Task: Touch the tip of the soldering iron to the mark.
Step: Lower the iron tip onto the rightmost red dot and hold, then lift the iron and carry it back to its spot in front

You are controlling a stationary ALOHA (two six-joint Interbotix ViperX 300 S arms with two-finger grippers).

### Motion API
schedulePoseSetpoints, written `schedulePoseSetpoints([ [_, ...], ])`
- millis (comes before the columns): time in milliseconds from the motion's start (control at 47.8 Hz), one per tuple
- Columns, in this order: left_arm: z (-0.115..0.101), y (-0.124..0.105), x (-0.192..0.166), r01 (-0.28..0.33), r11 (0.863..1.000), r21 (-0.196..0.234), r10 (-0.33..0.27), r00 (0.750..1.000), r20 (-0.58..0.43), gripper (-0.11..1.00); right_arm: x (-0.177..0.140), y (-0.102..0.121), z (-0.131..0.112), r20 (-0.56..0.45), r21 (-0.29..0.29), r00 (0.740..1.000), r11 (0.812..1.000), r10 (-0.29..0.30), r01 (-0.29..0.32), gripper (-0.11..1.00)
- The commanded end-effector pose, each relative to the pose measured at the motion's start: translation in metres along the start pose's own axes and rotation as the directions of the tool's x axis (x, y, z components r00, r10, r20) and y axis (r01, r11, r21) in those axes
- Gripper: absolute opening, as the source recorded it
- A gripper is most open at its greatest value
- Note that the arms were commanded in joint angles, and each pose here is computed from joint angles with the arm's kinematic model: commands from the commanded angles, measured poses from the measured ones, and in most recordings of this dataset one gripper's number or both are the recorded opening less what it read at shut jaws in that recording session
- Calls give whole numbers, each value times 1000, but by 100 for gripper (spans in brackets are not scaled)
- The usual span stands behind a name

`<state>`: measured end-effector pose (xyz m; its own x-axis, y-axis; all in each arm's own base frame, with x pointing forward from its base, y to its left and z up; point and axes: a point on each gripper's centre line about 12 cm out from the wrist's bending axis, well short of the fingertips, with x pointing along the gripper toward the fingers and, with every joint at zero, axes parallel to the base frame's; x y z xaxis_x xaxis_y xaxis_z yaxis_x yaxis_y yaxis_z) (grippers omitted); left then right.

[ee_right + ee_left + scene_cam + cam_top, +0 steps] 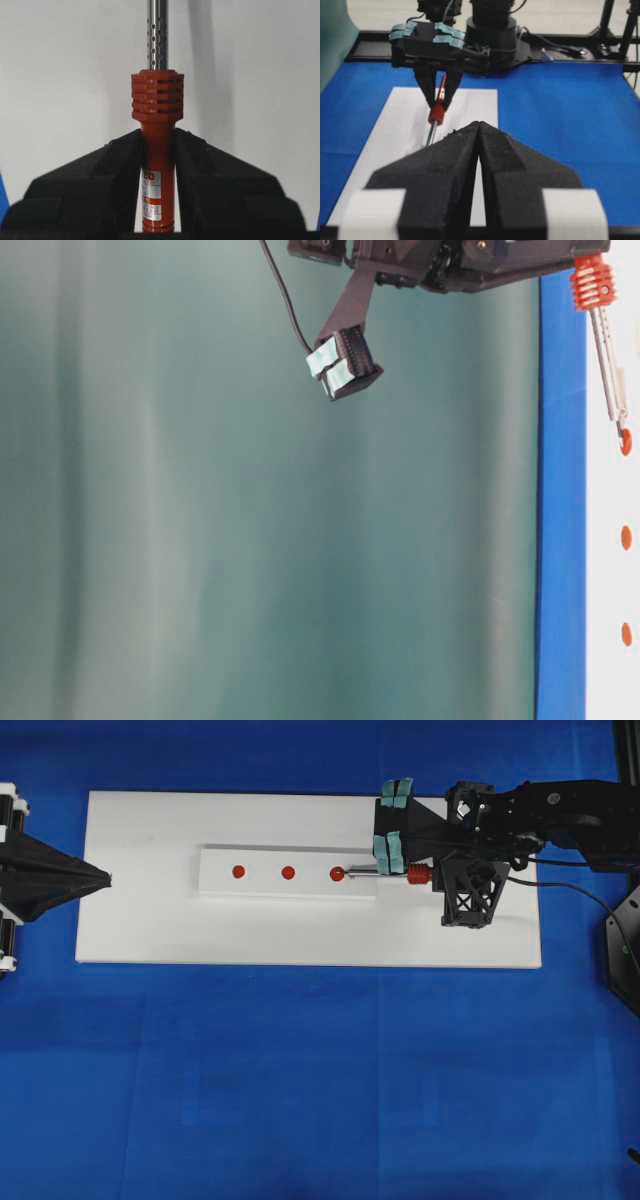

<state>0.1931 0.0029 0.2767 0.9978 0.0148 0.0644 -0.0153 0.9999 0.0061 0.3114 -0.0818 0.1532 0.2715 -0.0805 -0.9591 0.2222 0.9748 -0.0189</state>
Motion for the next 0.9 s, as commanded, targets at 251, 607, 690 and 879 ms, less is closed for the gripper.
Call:
schedulePoseSetpoints([
  [251, 4, 1, 1, -3, 1000, -3, 3, 1000, 14, 0, -6, 0, 5, 31, -1, 1000, 1000, 0, 0, 6],
  [607, 4, 1, 1, -3, 1000, -3, 3, 1000, 17, 0, -39, -1, 16, 84, -6, 996, 1000, -6, 7, 6],
  [690, 5, 1, 1, -3, 1000, -3, 3, 1000, 20, 0, -59, -3, 21, 98, -13, 995, 1000, -19, 20, 6],
  [879, 5, 1, 2, -3, 1000, -4, 3, 1000, 23, 0, -102, -8, 28, 114, -29, 992, 997, -62, 66, 6],
])
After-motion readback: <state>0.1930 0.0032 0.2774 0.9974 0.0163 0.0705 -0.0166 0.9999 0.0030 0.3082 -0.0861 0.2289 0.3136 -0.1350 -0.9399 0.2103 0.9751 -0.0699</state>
